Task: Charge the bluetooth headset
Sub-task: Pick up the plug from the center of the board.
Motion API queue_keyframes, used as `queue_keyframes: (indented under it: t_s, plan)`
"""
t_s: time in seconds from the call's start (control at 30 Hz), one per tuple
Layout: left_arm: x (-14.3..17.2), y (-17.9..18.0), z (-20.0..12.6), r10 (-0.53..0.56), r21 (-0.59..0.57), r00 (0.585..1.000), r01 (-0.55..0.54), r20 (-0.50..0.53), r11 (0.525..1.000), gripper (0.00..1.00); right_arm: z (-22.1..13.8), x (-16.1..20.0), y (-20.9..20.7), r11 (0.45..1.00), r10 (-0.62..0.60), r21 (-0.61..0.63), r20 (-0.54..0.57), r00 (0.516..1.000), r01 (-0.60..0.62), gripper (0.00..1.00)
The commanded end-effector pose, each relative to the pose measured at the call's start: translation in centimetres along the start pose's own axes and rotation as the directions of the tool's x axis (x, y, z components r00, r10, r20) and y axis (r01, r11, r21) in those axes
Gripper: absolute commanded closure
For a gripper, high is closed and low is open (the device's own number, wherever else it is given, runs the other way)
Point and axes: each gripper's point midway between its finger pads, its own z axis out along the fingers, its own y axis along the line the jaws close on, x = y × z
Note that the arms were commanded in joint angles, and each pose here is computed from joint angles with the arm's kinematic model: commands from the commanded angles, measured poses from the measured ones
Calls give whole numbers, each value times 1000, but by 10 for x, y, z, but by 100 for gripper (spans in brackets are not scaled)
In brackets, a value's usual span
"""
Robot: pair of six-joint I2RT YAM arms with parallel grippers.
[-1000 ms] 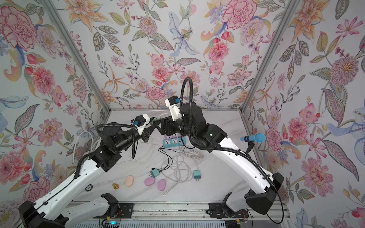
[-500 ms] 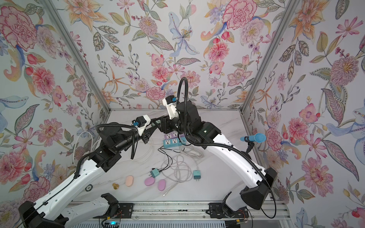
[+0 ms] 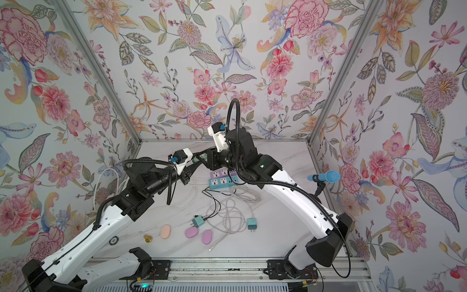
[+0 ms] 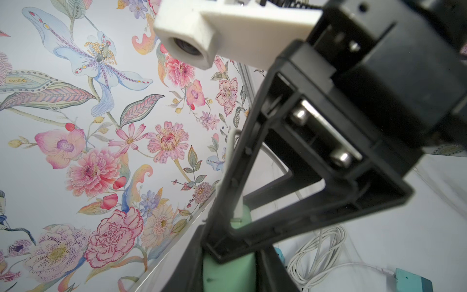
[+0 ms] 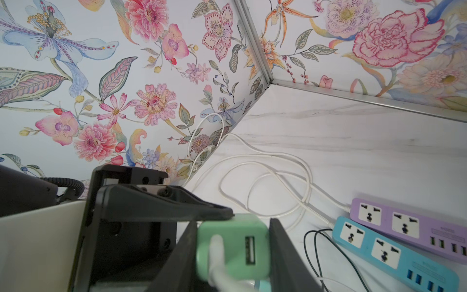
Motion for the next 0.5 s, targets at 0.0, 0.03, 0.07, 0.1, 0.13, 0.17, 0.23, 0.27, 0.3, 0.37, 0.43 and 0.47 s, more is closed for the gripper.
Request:
queue_keyframes:
  t_s: [0.0, 0.03, 0.07, 0.1, 0.13, 0.17, 0.23, 0.27, 0.3, 0.37, 0.43, 0.47]
  plan:
    - [-28, -1, -2, 25, 7, 995, -26, 97, 1000, 80, 7, 14, -5, 1000, 20, 14, -37, 999, -19, 100]
    - [-26, -2, -1, 14, 14, 995, -15, 96, 1000, 75, 6, 13, -9, 999, 17, 37, -27, 999, -16, 100]
    - [-25, -3, 1, 4, 22, 995, -6, 95, 1000, 63, 4, 12, -15, 998, 16, 62, -15, 1000, -15, 100]
    - [-24, -4, 2, -3, 25, 996, 1, 94, 1000, 57, 2, 12, -20, 996, 17, 83, -9, 1000, -16, 100]
    - [-22, -5, 3, -4, 31, 996, 2, 92, 1000, 56, 0, 12, -29, 993, 21, 115, 1, 1000, -21, 100]
    - [-20, -6, 4, -19, 34, 996, 16, 90, 999, 54, -1, 13, -36, 990, 25, 142, 8, 1000, -26, 100]
    - [-16, -7, 5, -48, 37, 995, 45, 85, 998, 47, -4, 14, -53, 981, 35, 192, 16, 999, -37, 100]
    - [-13, -7, 6, -57, 37, 995, 54, 83, 998, 46, -6, 15, -61, 976, 44, 214, 20, 999, -47, 100]
    - [-10, -7, 7, -65, 35, 995, 63, 77, 997, 44, -7, 17, -69, 971, 49, 234, 22, 999, -53, 100]
    - [-3, -8, 7, -85, 31, 995, 83, 59, 996, 36, -8, 24, -87, 959, 65, 276, 15, 998, -67, 100]
    - [4, -10, 6, -98, 30, 994, 96, 41, 995, 35, -10, 32, -107, 938, 62, 340, 11, 998, -62, 100]
    - [8, -9, 5, -105, 19, 994, 105, 28, 994, 35, -11, 37, -117, 927, 56, 372, 8, 998, -55, 100]
